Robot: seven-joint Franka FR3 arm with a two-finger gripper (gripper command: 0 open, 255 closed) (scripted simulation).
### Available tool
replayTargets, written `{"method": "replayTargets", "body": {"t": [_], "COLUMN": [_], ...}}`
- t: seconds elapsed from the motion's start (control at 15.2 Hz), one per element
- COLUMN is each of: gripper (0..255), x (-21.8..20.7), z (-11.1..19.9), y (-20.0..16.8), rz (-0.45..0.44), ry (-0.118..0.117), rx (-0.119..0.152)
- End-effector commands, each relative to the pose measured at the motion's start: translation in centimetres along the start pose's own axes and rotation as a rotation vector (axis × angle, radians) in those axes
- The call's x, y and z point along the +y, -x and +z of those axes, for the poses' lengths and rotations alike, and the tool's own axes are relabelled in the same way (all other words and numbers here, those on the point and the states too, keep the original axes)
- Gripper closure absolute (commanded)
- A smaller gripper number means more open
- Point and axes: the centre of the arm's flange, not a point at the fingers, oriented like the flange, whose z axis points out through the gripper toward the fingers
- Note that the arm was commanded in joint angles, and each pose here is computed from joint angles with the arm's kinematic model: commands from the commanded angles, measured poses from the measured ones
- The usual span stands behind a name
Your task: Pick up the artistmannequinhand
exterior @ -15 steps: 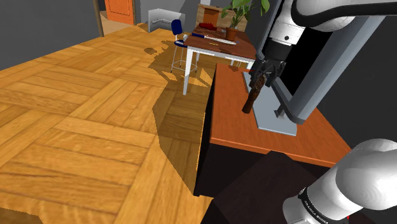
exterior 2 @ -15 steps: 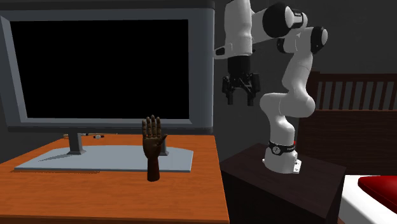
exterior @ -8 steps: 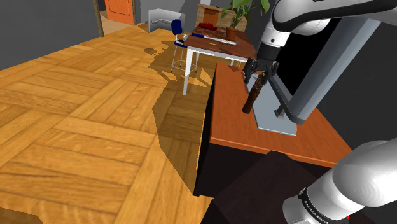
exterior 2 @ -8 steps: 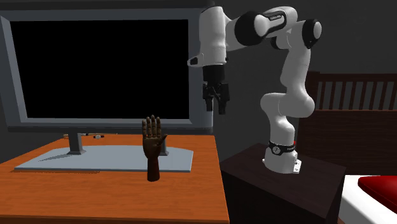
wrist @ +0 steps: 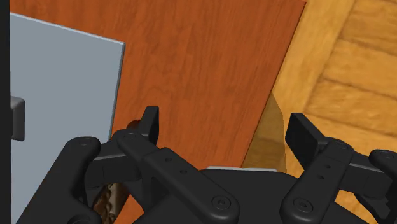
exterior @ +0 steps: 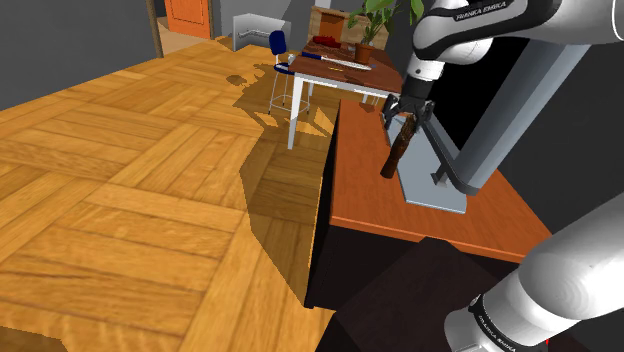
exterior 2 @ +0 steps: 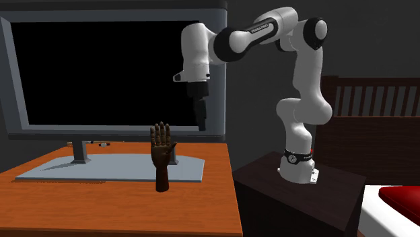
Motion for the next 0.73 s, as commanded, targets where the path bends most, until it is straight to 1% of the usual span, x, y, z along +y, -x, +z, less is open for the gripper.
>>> {"method": "replayTargets", "body": {"t": [0.0, 0.46, 0.53, 0.66], "gripper": [0, 0, 0, 0], "x": [1.2, 7.0, 7.7, 7.7], "z": [0.8, 3.3, 3.5, 4.6], "y": [-2.2, -8.9, -9.5, -9.5], "rz": [0.056, 0.248, 0.267, 0.267], "ry": [0.006, 0.028, 0.03, 0.03], "rx": [-0.003, -0.017, -0.018, -0.018]}}
